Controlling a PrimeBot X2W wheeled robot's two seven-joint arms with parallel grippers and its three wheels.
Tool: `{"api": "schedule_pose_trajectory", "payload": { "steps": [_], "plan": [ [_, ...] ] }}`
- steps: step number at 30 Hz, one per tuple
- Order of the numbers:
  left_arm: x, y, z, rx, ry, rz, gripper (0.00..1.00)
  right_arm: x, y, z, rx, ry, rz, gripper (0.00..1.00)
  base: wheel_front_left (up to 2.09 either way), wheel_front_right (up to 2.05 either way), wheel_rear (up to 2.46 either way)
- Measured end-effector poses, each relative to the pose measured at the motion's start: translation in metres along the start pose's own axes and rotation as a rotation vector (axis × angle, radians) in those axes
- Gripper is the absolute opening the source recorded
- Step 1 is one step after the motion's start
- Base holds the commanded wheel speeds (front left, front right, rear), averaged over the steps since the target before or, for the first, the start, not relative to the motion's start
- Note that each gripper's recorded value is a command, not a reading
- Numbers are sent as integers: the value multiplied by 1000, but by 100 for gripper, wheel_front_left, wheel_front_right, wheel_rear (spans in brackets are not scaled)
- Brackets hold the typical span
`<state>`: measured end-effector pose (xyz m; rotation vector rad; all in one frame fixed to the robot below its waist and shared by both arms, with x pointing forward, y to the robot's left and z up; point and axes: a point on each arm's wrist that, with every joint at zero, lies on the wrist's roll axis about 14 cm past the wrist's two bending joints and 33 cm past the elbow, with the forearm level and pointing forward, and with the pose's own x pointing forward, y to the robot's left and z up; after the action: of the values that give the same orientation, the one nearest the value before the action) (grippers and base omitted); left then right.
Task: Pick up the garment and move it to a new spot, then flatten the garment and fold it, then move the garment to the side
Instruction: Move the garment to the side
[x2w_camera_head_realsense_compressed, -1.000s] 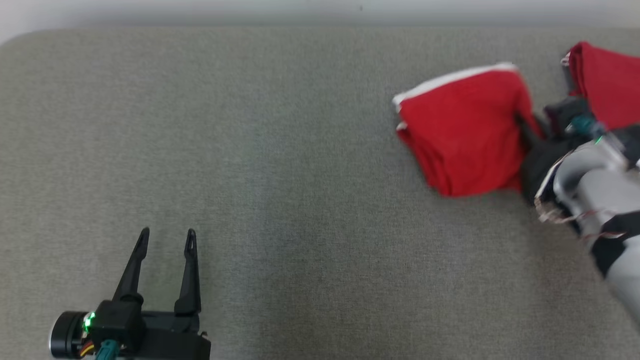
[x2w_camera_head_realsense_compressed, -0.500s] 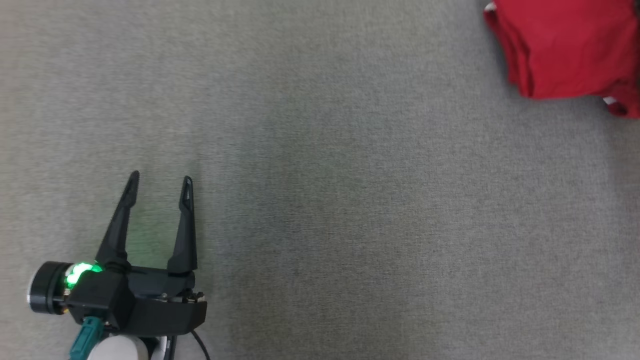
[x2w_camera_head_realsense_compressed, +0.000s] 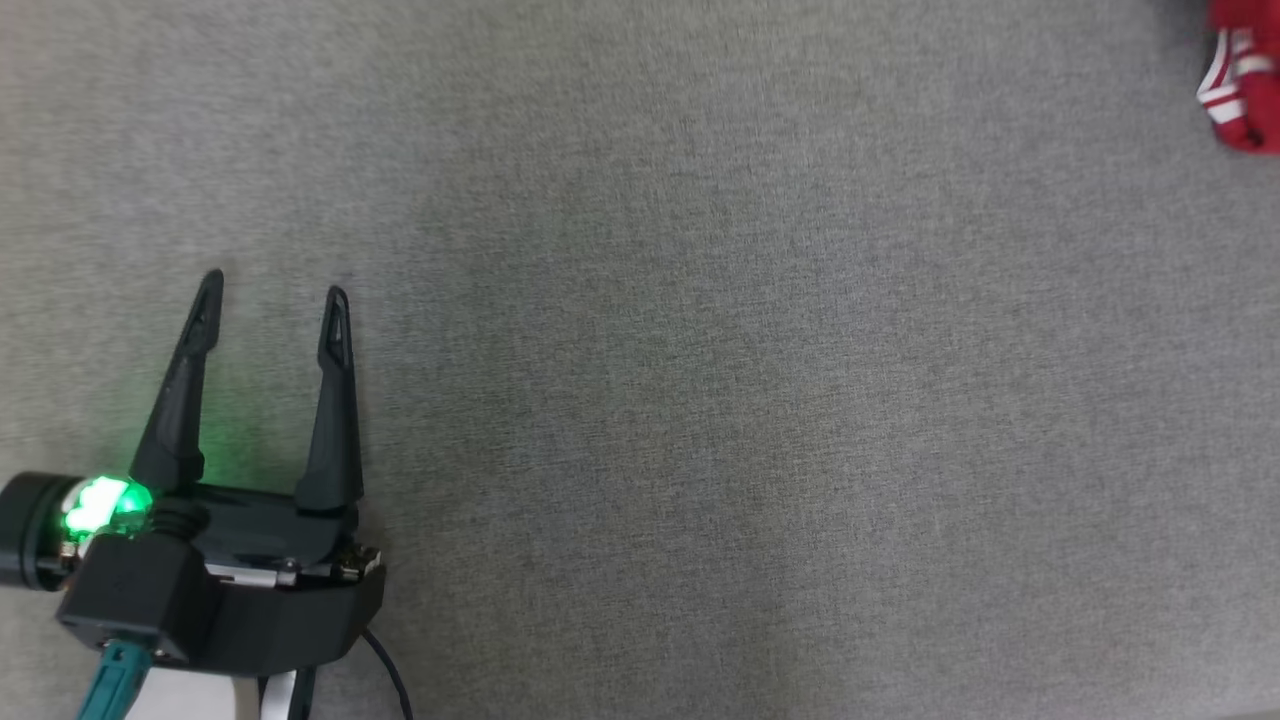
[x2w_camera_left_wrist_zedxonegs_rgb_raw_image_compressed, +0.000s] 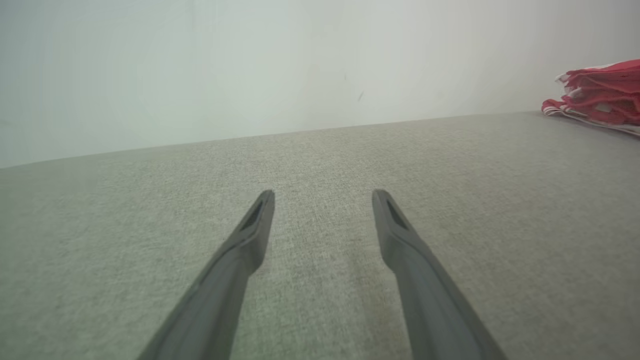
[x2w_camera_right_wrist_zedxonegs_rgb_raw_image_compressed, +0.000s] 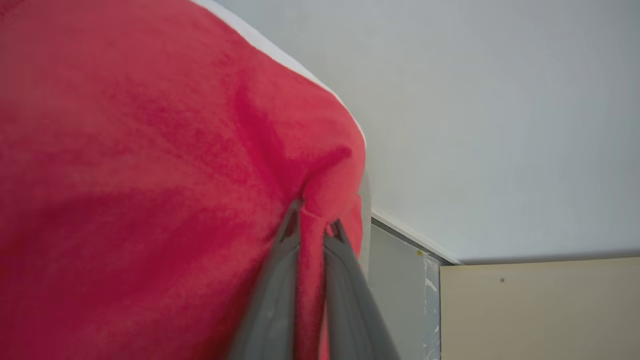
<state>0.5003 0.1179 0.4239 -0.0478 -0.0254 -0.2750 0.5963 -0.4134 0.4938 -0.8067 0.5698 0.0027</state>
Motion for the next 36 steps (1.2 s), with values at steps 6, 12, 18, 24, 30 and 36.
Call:
{"api": "schedule_pose_trajectory", "payload": {
  "steps": [6,12,18,24,30,36],
  "plan": [
    [7,-2,-12,-9,4,-15,100,2,-24,-19,-83,89,-50,0,0,0,0],
    [9,0,-18,-13,7,-14,100,6,-34,-29,-128,135,-71,0,0,0,0],
    [9,1,-20,-13,8,-8,100,11,-34,-25,-126,123,-77,100,0,0,0],
    [7,4,-10,-7,-2,6,100,-4,-49,-6,-126,65,-121,100,0,0,0],
    [-7,9,3,5,6,40,100,-24,-64,36,8,-116,-169,100,0,0,0],
    [-31,14,18,8,15,84,100,-50,-53,65,125,-285,-155,100,0,0,0]
  ]
}}
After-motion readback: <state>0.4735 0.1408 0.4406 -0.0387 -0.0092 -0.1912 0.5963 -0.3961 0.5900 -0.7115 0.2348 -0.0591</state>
